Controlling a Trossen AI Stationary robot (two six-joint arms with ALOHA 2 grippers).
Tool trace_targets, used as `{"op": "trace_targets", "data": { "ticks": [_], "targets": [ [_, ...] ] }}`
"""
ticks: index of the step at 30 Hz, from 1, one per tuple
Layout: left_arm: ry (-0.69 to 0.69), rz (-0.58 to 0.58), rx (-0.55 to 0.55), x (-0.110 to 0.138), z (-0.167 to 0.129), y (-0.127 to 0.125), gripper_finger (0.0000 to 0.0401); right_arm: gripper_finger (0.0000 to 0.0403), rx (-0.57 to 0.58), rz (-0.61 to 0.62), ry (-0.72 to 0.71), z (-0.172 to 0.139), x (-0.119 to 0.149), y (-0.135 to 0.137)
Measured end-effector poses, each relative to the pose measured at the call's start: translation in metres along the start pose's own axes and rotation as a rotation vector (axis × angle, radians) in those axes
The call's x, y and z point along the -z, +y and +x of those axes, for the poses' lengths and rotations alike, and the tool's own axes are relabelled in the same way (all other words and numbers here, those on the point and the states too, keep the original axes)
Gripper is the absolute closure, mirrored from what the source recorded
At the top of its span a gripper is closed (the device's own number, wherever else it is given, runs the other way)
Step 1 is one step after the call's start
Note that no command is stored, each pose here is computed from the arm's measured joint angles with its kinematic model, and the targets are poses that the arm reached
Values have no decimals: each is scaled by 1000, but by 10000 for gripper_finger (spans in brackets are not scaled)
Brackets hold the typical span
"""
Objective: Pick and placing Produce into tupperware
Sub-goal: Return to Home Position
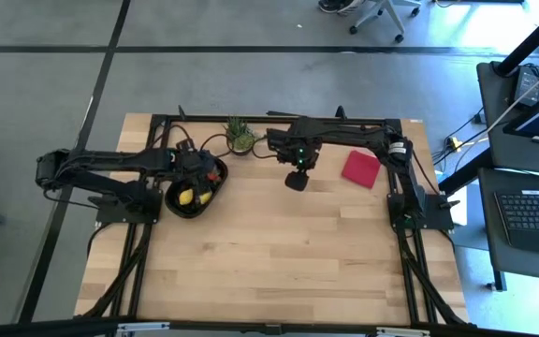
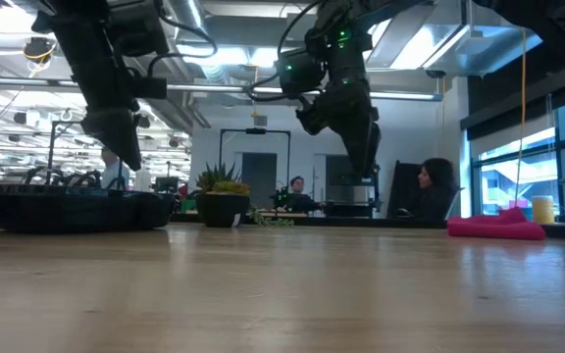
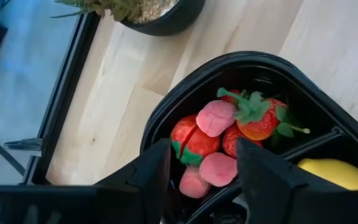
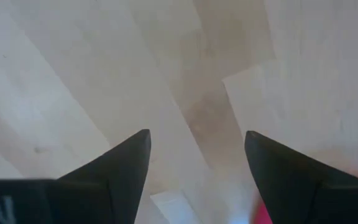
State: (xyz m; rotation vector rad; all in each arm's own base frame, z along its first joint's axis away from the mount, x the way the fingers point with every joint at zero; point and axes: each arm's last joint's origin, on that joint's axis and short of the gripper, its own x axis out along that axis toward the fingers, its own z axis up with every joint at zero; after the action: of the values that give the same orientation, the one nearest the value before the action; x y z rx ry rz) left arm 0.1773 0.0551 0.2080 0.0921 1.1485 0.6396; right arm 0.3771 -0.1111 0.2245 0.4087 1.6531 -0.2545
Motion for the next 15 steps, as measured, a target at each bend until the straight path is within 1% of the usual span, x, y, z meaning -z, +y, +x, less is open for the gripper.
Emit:
{"op": "trace_targets", "data": {
  "ticks": [2,4,6,7,9,12,13,15],
  "targets": [
    [0,0,-1,0,0,1,221,140,10,-3,27,0,2,-1],
    [-18,15,10,0,-2,2,215,140,21,-31,92,-1,9,-4],
    [-67,30,52,-3,-6,3,213,140,27,-40,132,-3,14,-7],
    [-101,27,84,-5,-8,4,213,140,26,-51,120,-6,15,-7],
    [-193,17,180,-7,-16,9,215,140,20,-82,55,-19,20,-7],
    [-341,13,316,-11,-29,18,219,140,11,-133,-109,-49,30,-6],
    [-380,2,334,-11,-33,22,220,140,6,-142,-177,-61,34,-7],
    [-471,-37,323,-13,-41,30,220,140,2,-146,-324,-85,44,-8]
  ]
}}
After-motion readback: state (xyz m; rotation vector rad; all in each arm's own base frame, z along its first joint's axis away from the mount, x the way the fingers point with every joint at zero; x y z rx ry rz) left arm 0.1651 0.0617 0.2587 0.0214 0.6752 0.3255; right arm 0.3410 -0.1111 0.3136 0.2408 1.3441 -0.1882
